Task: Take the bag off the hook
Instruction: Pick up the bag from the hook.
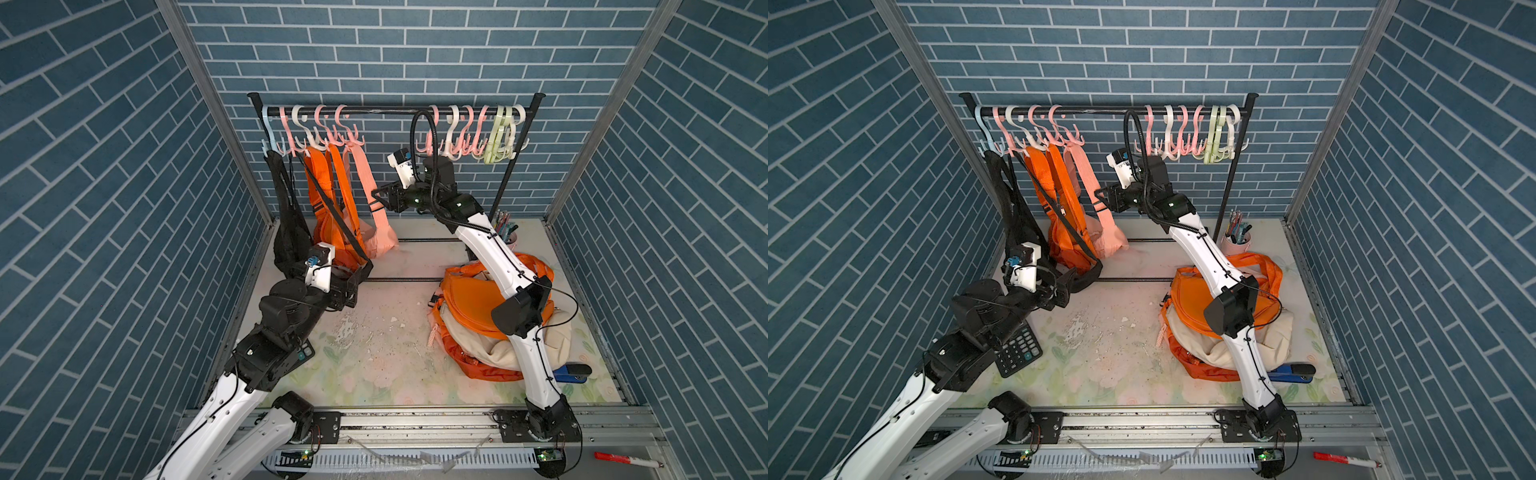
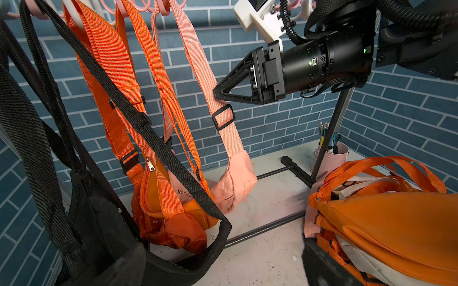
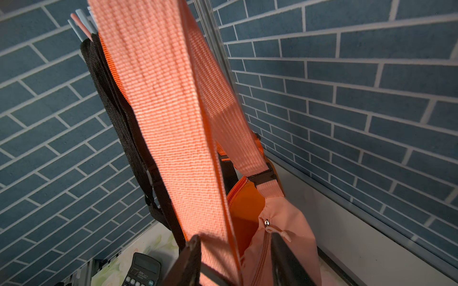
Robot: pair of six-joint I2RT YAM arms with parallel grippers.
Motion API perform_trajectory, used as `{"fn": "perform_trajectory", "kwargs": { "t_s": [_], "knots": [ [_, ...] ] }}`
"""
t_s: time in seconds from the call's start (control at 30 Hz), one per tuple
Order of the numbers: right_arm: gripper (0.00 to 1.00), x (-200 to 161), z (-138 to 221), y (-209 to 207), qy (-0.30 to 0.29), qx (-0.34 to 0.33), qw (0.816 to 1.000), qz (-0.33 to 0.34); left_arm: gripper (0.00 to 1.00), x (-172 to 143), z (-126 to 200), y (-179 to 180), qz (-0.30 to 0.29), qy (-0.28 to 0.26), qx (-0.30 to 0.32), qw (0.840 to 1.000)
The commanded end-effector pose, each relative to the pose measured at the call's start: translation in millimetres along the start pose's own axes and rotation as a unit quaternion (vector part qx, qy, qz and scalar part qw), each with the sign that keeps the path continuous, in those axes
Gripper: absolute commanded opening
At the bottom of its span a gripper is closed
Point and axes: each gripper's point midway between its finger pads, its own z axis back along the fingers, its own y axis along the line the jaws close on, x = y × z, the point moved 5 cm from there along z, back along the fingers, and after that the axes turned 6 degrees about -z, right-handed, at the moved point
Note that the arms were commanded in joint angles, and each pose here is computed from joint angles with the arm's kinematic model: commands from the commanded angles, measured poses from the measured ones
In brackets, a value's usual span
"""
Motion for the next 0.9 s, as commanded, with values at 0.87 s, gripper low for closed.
{"fn": "perform_trajectory", "kwargs": {
  "t_s": [0.87],
  "knots": [
    [0.39,17,-15,24,-0.049,0.05,0.997,-0.008,0.99,-2,-1,-1,0.008,-0.003,-0.006,1.0]
  ]
}}
